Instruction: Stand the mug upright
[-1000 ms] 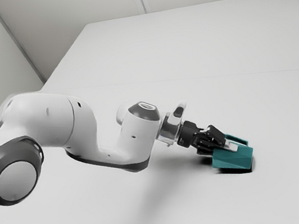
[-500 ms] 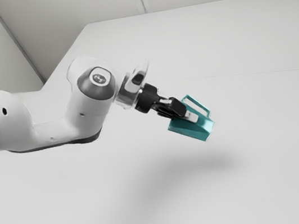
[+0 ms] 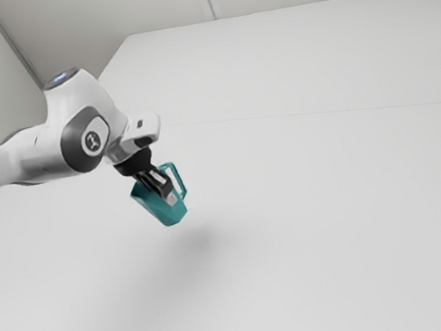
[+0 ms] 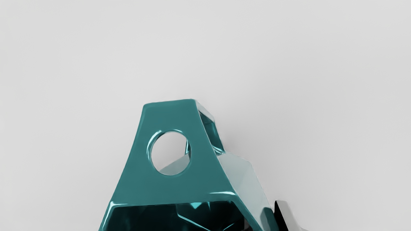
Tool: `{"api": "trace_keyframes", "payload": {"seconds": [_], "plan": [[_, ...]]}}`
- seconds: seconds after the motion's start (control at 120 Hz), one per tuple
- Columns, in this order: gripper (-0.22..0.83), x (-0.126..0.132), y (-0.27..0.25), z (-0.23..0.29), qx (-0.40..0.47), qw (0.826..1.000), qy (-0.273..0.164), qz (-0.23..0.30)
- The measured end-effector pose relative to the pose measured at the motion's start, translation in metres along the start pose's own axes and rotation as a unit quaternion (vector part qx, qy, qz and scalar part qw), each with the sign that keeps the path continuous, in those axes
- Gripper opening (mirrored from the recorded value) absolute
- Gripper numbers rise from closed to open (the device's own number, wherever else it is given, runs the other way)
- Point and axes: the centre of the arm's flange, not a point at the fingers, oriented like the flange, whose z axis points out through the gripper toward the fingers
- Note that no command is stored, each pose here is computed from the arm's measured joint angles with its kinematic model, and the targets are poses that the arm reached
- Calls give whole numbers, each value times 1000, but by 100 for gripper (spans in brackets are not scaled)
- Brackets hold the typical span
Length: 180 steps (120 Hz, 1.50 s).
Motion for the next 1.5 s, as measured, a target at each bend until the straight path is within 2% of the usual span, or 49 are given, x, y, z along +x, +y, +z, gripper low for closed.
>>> {"api": "trace_keyframes", "payload": {"seconds": [0.192, 0.392, 0.733, 1.308, 1.5], "plan": [[-17, -10, -4, 18, 46, 998, -41, 3], [-17, -10, -9, 47, 65, 996, -57, -6], [-17, -1, -12, 65, 81, 996, -29, -28], [-17, 0, -11, 90, 80, 995, -24, -51], [-3, 1, -11, 90, 76, 995, -22, -54]]}}
